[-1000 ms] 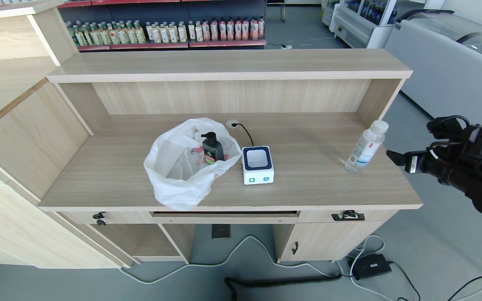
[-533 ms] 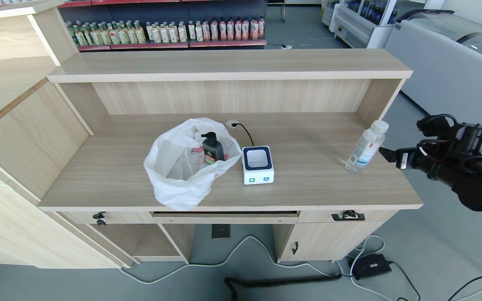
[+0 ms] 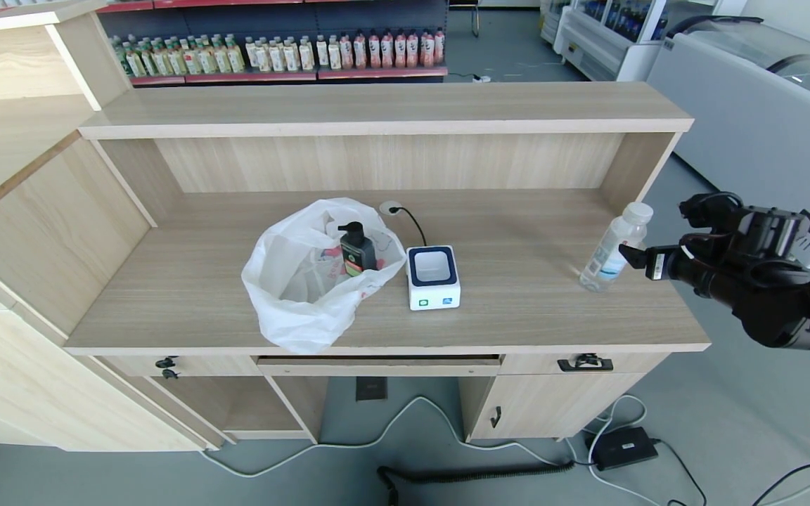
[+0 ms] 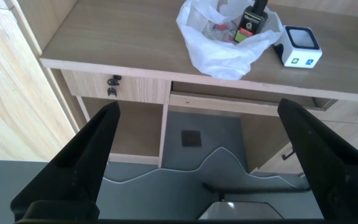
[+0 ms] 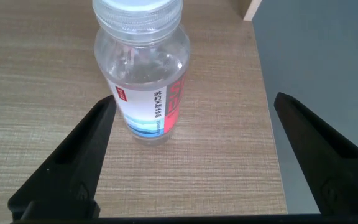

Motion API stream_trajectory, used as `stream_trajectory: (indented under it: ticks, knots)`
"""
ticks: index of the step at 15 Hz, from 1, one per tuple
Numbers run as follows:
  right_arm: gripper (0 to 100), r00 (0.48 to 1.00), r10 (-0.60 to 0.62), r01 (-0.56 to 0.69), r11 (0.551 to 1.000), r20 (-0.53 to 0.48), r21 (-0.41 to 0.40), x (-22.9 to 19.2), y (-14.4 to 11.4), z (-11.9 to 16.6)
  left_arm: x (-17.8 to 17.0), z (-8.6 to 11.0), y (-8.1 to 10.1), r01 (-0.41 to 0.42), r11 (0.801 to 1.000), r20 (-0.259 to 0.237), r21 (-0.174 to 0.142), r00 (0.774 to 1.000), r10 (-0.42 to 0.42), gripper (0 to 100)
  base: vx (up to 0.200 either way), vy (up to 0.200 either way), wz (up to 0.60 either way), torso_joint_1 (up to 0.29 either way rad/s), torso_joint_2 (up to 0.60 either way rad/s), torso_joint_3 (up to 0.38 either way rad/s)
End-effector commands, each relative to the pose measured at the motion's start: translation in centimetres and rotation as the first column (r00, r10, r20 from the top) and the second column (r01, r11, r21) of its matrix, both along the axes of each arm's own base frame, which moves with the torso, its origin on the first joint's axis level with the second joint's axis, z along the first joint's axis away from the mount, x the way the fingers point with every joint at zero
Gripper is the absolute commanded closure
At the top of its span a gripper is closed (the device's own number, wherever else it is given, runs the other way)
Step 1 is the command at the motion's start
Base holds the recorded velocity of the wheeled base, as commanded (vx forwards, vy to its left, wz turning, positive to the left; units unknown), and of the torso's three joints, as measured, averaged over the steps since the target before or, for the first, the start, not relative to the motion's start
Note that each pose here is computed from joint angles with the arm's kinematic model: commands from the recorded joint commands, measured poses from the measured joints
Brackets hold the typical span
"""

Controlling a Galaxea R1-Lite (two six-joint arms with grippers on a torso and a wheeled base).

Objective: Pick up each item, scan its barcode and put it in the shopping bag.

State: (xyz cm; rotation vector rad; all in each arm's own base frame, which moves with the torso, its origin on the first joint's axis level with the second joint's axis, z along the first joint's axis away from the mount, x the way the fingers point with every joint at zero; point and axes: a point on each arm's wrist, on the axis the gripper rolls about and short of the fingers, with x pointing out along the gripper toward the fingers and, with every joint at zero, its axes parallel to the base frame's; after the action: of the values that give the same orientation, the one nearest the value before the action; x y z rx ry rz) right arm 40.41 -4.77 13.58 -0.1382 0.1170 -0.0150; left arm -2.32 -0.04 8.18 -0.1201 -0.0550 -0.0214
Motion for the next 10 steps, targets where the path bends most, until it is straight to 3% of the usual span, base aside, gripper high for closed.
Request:
stream_trajectory:
  ticks: [1, 10]
  knots:
    - [0, 1.000, 0.011, -0.011, 1.000, -0.003, 0.006, 0.5, 0.4, -0.4, 0.0, 0.0, 0.0, 0.000, 1.000, 0.001, -0.001, 1.000, 0.000, 0, 0.000, 0.000, 0.00, 0.000, 0.00, 0.000]
    - [0, 1.000, 0.011, -0.011, 1.000, -0.003, 0.009, 2.1, 0.3, -1.5, 0.0, 0.0, 0.0, 0.000, 1.000, 0.001, -0.001, 1.000, 0.000, 0, 0.000, 0.000, 0.00, 0.000, 0.00, 0.000]
